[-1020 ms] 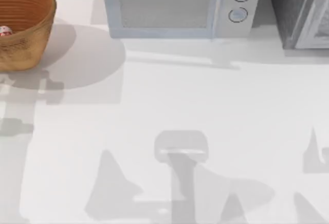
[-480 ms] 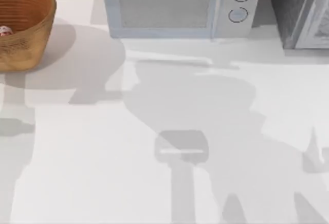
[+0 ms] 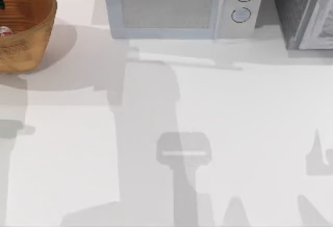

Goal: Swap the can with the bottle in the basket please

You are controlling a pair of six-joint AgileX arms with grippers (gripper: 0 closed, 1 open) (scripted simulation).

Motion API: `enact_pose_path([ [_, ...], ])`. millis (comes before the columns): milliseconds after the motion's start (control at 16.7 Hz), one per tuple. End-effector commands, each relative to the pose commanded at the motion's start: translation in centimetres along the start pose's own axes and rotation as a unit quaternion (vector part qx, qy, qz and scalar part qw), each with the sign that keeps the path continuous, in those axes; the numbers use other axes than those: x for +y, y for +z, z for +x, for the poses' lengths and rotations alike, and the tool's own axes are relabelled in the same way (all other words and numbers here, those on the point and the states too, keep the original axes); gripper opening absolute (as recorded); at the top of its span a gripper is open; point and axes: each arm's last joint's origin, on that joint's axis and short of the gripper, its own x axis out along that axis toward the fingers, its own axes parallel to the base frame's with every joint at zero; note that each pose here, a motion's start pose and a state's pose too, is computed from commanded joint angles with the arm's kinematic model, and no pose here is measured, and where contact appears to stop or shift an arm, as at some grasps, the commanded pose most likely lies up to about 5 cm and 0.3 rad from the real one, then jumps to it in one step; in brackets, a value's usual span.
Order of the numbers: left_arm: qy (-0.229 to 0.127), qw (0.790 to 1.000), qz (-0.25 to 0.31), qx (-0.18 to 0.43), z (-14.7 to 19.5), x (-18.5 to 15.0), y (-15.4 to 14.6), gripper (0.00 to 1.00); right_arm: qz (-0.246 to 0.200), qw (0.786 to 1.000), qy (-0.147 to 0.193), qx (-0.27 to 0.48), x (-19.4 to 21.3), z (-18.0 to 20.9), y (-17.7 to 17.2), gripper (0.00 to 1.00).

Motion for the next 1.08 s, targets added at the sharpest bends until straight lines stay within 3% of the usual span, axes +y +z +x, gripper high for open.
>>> enact_pose_path([
  [300, -0.024, 0.998, -0.011, 0.053, 5.3, 1.4, -0.2, 1.00, 0.000, 1.000, 0.000, 0.000, 0.0, 0.0, 0.0, 1.00],
  [720, -0.026, 0.998, -0.007, 0.051, 5.5, 1.1, -0.1, 1.00, 0.000, 1.000, 0.000, 0.000, 0.0, 0.0, 0.0, 1.00],
  [1080, -0.026, 0.998, -0.013, 0.058, 7.9, 1.4, -0.2, 1.00, 0.000, 1.000, 0.000, 0.000, 0.0, 0.0, 0.0, 1.00],
])
